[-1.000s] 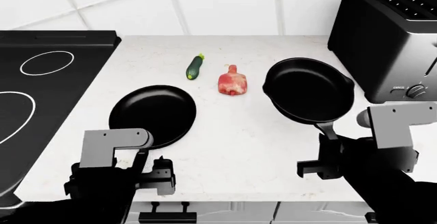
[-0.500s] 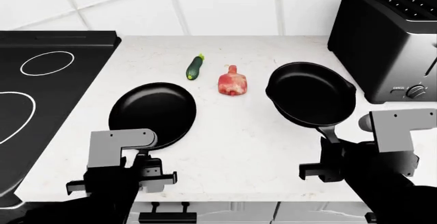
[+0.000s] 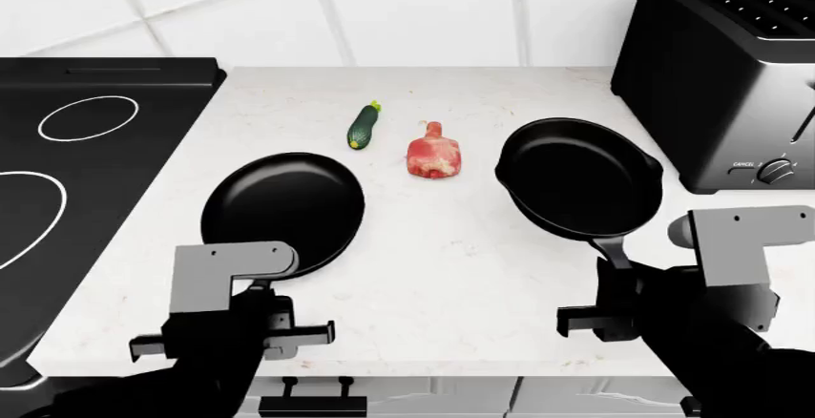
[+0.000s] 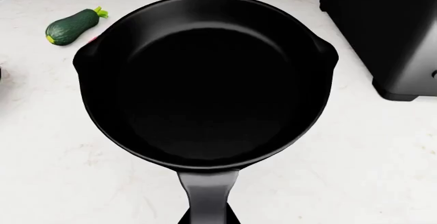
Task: Place both pans onto different burners. Then place the zucchini and the pork chop on different pans.
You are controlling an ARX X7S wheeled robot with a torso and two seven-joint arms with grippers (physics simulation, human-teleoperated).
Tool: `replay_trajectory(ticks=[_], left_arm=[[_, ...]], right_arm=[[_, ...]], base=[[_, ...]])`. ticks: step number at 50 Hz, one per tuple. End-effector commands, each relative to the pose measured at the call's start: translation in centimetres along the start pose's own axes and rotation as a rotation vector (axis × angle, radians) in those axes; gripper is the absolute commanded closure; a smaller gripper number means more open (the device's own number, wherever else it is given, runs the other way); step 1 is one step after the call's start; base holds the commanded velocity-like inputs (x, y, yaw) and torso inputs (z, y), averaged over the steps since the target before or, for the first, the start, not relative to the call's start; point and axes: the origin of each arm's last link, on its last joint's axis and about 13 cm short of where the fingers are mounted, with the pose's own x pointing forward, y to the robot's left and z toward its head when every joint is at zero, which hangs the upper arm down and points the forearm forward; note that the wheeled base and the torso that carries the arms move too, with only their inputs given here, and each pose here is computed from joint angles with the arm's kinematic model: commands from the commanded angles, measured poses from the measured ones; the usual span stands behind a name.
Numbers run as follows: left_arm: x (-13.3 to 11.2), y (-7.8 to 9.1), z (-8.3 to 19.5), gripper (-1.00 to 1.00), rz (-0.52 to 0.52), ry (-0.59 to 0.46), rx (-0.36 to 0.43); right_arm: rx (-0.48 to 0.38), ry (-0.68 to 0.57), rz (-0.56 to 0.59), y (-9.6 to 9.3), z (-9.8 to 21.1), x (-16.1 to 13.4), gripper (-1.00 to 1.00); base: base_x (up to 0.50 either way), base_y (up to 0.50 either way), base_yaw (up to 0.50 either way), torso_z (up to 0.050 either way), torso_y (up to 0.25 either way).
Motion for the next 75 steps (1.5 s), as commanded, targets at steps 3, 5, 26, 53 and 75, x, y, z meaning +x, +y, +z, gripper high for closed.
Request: replay_trajectory(ticks=[3, 5, 26, 53, 75], left_arm=[[0.8, 1.0, 0.2, 1.00, 0.002, -0.018, 0.009], [1.0, 1.4, 0.5, 1.00, 0.017, -0.039, 0.006], [-2.5, 2.4, 4.3, 1.00, -0.017, -0.178, 0.011], [-2.8, 2.8, 4.5, 1.00, -0.033, -0.187, -0.036], [-2.7, 2.6, 4.5, 1.00, -0.038, -0.185, -0.035]], right_arm=[[0.000, -0.070, -0.035, -0.2, 0.8, 0.0, 1.00], [-0.002, -0.074, -0.037, -0.2, 0.8, 0.0, 1.00], [-0.017, -0.093, -0.029, 0.0, 0.9, -0.3, 1.00], [-0.046, -0.130, -0.018, 0.4, 1.1, -0.4, 1.00], [-0.061, -0.140, -0.014, 0.5, 1.2, -0.4, 1.00]], base=[[0.00, 0.00, 0.00, 0.000, 0.000], [0.00, 0.00, 0.00, 0.000, 0.000], [0.00, 0.00, 0.00, 0.000, 0.002], [-0.18, 0.00, 0.00, 0.001, 0.002], [0.00, 0.48, 0.00, 0.001, 0.003]])
